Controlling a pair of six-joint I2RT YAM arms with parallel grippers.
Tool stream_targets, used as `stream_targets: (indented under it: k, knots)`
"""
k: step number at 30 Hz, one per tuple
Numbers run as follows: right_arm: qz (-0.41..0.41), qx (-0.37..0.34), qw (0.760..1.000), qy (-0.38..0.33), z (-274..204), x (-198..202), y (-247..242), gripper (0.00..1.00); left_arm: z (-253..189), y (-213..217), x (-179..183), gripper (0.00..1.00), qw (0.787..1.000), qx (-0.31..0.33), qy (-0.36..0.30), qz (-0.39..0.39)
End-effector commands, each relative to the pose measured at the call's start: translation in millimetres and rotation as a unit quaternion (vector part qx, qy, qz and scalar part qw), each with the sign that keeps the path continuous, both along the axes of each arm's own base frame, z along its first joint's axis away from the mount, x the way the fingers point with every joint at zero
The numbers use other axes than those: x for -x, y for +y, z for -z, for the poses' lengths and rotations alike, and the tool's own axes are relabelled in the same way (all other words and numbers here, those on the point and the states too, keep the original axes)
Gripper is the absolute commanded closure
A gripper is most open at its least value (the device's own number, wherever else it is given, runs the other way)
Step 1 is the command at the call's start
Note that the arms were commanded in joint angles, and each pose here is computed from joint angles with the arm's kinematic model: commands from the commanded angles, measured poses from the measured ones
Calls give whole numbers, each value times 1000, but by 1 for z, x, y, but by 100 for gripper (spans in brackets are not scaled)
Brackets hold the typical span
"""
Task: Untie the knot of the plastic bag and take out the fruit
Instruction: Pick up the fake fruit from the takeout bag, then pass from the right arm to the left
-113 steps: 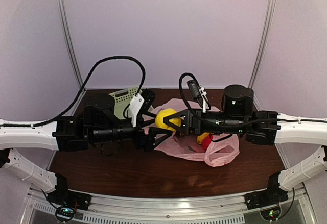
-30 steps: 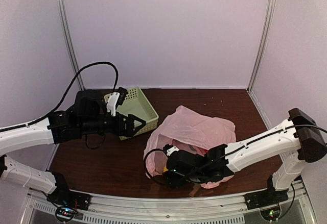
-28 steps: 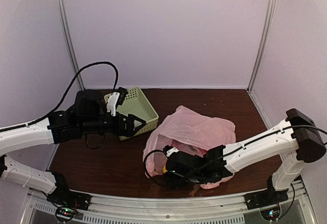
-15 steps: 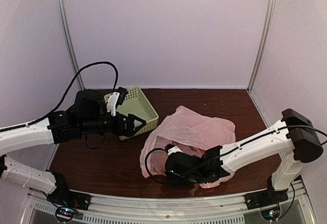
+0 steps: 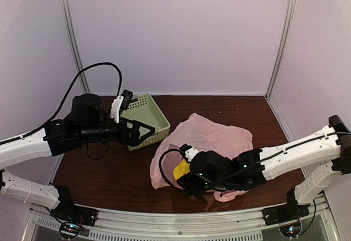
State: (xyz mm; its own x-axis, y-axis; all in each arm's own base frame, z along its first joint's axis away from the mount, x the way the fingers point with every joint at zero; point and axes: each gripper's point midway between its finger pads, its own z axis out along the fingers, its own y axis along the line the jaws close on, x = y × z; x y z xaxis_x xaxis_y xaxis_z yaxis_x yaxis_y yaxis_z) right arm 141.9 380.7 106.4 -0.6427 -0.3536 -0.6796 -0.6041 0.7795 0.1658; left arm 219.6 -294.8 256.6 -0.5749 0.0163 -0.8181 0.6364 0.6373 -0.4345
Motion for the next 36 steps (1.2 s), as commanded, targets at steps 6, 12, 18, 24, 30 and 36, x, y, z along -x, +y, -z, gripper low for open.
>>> stream_targets:
  k: [6,12,18,24,30,36]
  knots:
    - [-85,-150,983,-58,-115,30,-12,41,-59,-29,36,3,988,82,-20,132]
    - [-115,-243,958,-99,-176,36,-10,40,-79,-49,80,2,961,128,-25,244]
    - [-149,-293,938,-109,-206,45,-3,40,-89,-61,109,2,937,149,-34,315]
    - [-172,-314,927,-107,-219,50,0,39,-86,-72,116,2,929,150,-25,337]
    - [-196,-321,921,-97,-222,58,5,39,-92,-84,120,2,918,173,-26,355]
    - [-193,-322,922,-98,-223,56,5,39,-90,-93,124,2,912,175,-19,370]
